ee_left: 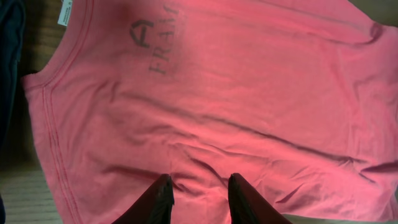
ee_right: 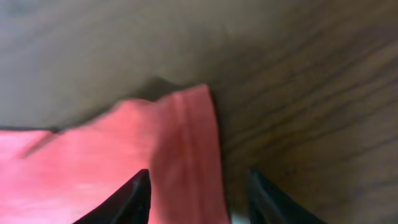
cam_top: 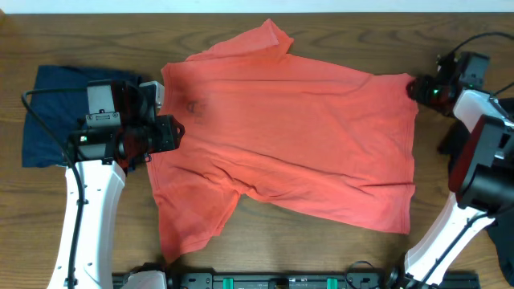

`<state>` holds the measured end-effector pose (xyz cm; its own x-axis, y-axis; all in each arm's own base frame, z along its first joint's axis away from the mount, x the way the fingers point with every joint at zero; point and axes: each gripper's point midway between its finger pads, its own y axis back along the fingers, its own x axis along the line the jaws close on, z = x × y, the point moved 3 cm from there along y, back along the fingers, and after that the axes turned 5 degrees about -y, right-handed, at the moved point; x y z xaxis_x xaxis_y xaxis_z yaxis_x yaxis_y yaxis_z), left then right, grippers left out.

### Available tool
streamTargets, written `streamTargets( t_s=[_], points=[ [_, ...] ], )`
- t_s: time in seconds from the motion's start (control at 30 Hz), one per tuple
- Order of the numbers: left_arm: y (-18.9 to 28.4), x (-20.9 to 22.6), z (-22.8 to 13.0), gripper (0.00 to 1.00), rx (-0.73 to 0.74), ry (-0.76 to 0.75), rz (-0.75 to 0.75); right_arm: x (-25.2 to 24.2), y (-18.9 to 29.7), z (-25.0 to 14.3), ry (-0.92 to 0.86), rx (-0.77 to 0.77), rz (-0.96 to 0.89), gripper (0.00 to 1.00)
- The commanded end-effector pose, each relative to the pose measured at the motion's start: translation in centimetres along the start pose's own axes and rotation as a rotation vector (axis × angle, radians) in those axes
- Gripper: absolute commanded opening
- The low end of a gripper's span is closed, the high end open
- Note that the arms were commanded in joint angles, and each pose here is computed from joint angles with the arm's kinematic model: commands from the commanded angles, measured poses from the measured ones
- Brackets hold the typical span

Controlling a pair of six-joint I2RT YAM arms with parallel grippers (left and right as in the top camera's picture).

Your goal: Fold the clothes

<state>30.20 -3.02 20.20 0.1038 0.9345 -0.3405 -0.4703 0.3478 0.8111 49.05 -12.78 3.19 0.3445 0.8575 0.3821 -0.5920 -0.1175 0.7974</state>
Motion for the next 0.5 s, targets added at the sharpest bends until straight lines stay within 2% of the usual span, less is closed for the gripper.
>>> streamTargets(
  t_s=[0.0,0.07,0.13,0.27,0.47],
  points=[
    [0.0,-0.2,0.0,0.32,0.003,-0.010,-0.011,-0.7,-1.7,-1.6,-0.002,0.048,-0.018,0.34],
    [0.0,-0.2,0.0,0.32,0.003,-0.010,-0.011,-0.4,-1.8,-1.5,0.000,0.044,0.002,0.15],
    [0.0,-0.2,0.0,0.32,0.003,-0.010,-0.011,-0.3,-1.7,-0.6,0.004,0.007,0.009,0.02],
    [0.0,-0.2,0.0,0.32,0.003,-0.010,-0.011,-0.5,-0.6,3.2,-0.028,-0.099,0.021,0.01],
    [0.0,-0.2,0.0,0.32,0.003,-0.011,-0.011,-0.1,3.7,11.3,-0.015,-0.284,0.041,0.01]
  ],
)
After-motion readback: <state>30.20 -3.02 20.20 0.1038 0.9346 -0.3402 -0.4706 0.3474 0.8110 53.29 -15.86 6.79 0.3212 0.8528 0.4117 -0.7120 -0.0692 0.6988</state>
